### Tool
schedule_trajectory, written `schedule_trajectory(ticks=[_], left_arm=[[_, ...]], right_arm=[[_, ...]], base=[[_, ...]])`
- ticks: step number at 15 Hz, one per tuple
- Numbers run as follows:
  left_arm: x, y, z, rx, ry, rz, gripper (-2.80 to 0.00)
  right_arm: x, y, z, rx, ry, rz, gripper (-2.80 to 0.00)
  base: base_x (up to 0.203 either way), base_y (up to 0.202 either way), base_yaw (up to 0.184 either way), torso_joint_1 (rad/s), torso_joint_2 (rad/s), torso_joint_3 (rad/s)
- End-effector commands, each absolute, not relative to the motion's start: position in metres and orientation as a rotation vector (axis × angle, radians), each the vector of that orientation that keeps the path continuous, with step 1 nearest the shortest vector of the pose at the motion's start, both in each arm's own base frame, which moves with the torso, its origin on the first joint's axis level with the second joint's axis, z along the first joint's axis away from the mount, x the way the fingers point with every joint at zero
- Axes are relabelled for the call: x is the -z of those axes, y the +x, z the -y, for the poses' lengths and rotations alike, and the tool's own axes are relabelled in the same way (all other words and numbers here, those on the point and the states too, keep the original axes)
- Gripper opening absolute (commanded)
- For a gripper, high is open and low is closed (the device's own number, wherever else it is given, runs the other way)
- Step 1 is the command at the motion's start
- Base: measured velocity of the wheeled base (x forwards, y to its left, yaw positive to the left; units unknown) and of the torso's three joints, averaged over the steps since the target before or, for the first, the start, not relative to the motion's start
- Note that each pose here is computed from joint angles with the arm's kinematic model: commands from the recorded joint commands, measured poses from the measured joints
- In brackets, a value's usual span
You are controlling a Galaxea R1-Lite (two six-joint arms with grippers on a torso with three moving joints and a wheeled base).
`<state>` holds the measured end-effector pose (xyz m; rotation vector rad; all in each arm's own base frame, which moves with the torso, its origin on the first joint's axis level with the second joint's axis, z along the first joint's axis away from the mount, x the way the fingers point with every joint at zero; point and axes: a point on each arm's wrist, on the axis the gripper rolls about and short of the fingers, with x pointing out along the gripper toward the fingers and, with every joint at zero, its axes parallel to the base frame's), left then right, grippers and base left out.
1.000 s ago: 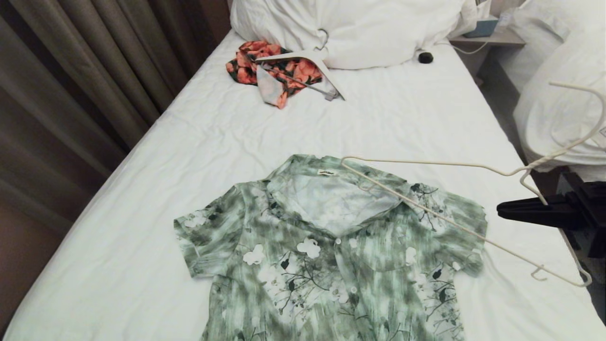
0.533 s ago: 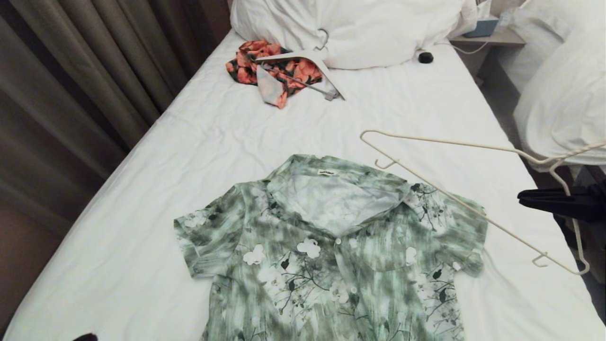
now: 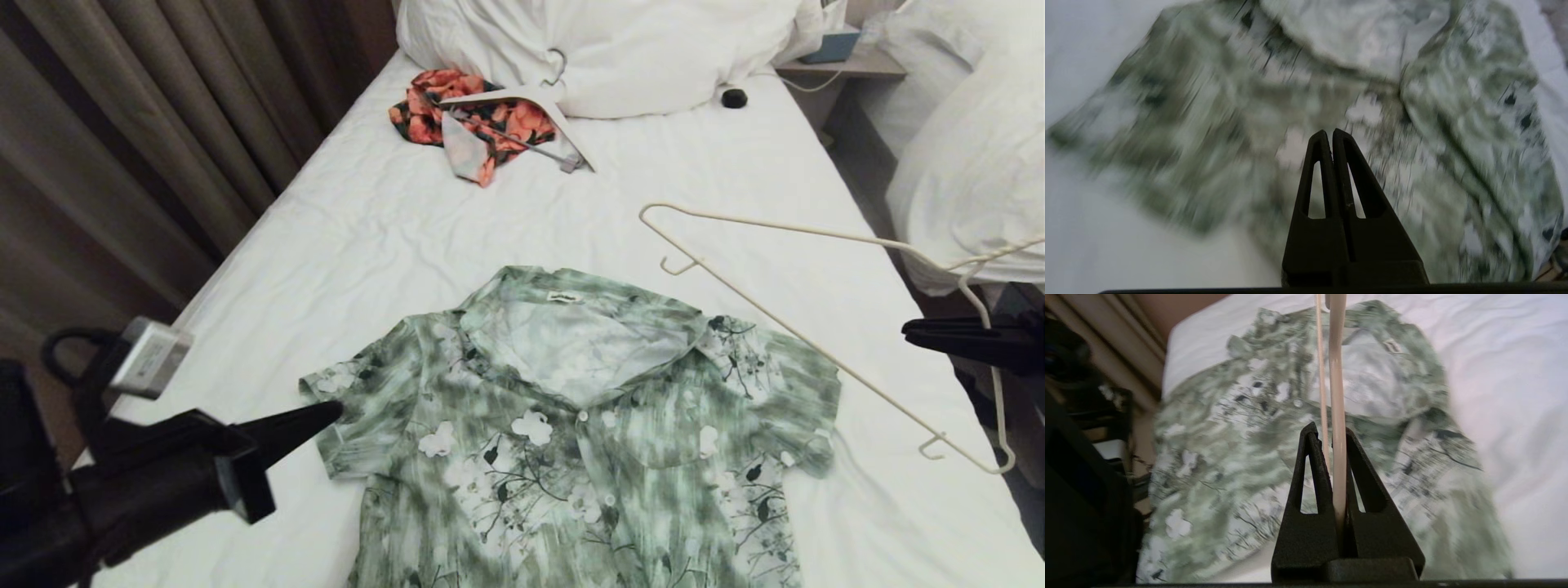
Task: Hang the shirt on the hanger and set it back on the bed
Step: Lift the shirt and hanger
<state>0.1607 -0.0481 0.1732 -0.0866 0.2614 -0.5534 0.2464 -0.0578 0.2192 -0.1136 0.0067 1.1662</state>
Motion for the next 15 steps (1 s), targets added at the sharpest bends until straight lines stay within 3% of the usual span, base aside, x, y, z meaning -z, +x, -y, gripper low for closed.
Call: schedule_trajectory(ticks=[1, 5, 6, 7, 15], left_arm=[[-0.153, 0.209, 0.072, 0.597, -0.103, -0.369, -2.8], [-0.136, 0.256, 0.105, 0.611, -0.141, -0.358, -2.8], [-0.132, 0.264, 0.113, 0.603, -0.14, -0.357, -1.87], [-0.133, 0.27, 0.122, 0.599, -0.139, -0.34, 0.0], [-0.12, 0.319, 0.158, 0.541, -0.128, -0.324, 0.0]], right_arm=[[-0.22, 0.25, 0.051, -1.203, -0.107, -0.004, -2.8], [-0.224, 0.256, 0.044, -1.21, -0.115, -0.018, -2.8], [-0.224, 0.257, 0.044, -1.21, -0.112, -0.02, -2.8], [-0.222, 0.259, 0.044, -1.212, -0.106, -0.026, -2.8], [-0.211, 0.264, 0.038, -1.221, -0.086, -0.066, -2.8]], base=[[0.0, 0.0, 0.0, 0.0, 0.0, 0.0], [0.0, 0.0, 0.0, 0.0, 0.0, 0.0], [0.0, 0.0, 0.0, 0.0, 0.0, 0.0], [0.0, 0.0, 0.0, 0.0, 0.0, 0.0], [0.0, 0.0, 0.0, 0.0, 0.0, 0.0]])
